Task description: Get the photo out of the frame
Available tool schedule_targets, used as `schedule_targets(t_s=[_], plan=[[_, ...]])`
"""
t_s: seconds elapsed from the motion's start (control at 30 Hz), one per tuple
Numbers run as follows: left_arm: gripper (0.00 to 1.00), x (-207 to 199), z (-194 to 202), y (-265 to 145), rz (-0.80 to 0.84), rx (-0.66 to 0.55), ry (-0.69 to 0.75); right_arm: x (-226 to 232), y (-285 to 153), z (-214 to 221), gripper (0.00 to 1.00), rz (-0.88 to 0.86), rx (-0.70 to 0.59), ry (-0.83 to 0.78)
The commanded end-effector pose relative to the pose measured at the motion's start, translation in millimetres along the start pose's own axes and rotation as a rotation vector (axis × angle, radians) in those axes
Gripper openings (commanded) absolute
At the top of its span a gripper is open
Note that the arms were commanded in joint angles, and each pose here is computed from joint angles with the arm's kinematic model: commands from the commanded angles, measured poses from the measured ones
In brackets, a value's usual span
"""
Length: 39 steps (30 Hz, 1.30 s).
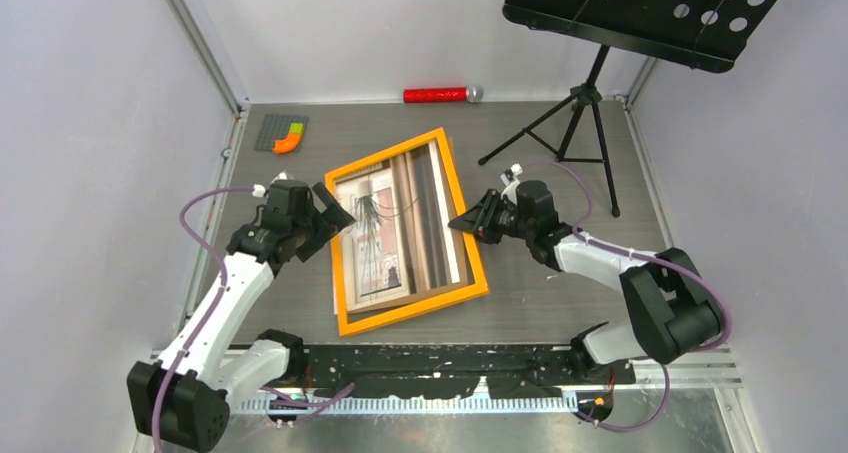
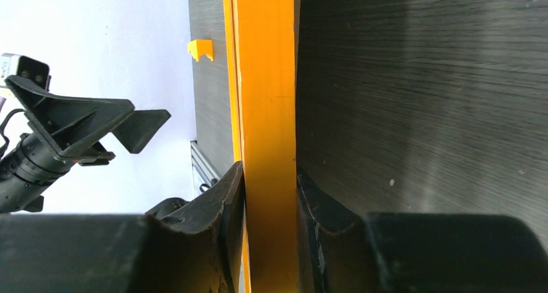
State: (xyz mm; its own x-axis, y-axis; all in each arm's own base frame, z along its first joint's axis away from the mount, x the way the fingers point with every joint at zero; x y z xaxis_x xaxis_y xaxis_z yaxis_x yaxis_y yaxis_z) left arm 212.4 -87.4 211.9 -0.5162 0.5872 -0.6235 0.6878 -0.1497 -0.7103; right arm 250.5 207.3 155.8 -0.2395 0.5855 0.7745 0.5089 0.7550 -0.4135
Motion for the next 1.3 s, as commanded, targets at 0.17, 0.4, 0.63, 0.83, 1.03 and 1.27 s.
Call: schedule_targets(t_s=[0.17, 0.4, 0.63, 0.83, 1.03, 1.27], plan=[[0.96, 20.4, 9.2, 28.8, -0.112, 0.081, 0.069, -44.7, 23.4, 14.2, 0.18, -0.032, -0.025, -0.058], [0.98, 25.7, 10.9, 39.6, -0.147, 0.106, 0.099, -68.6, 19.8, 22.0, 0.47, -0.04, 0.025, -0.097], [1.0, 28.5, 10.1, 41.0, -0.16, 0.103, 0.117, -84.9, -3.9, 10.3, 0.78, 0.272, -0.007, -0.267], [0.99, 38.8, 7.6, 48.6, -0.26, 0.094, 0.145, -84.9, -19.1, -3.7, 0.79, 0.43, 0.018, -0.452], [0.96, 42.4, 14.9, 71.2, -0.307, 0.17, 0.152, -59.4, -0.4, -1.0, 0.75, 0.497, 0.097, -0.666], [0.96, 38.3, 13.9, 71.5, -0.277, 0.165, 0.154, -64.4, 31.9, 9.0, 0.56, 0.627, 0.187, -0.735]])
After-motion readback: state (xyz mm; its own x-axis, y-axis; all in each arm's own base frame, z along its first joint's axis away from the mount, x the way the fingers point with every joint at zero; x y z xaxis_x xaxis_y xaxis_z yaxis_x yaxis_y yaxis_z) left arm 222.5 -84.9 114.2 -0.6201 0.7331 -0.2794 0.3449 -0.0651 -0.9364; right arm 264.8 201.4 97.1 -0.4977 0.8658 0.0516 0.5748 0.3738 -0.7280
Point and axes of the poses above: each gripper's point midway between its finger pads, its own y axis out along the fingers, its own x axis along the line the jaws close on, z = x × y, the point moved 7 cm from there along -y, back along the fingers, and after that the axes turned 13 degrees about -y, right-handed, at the moved point
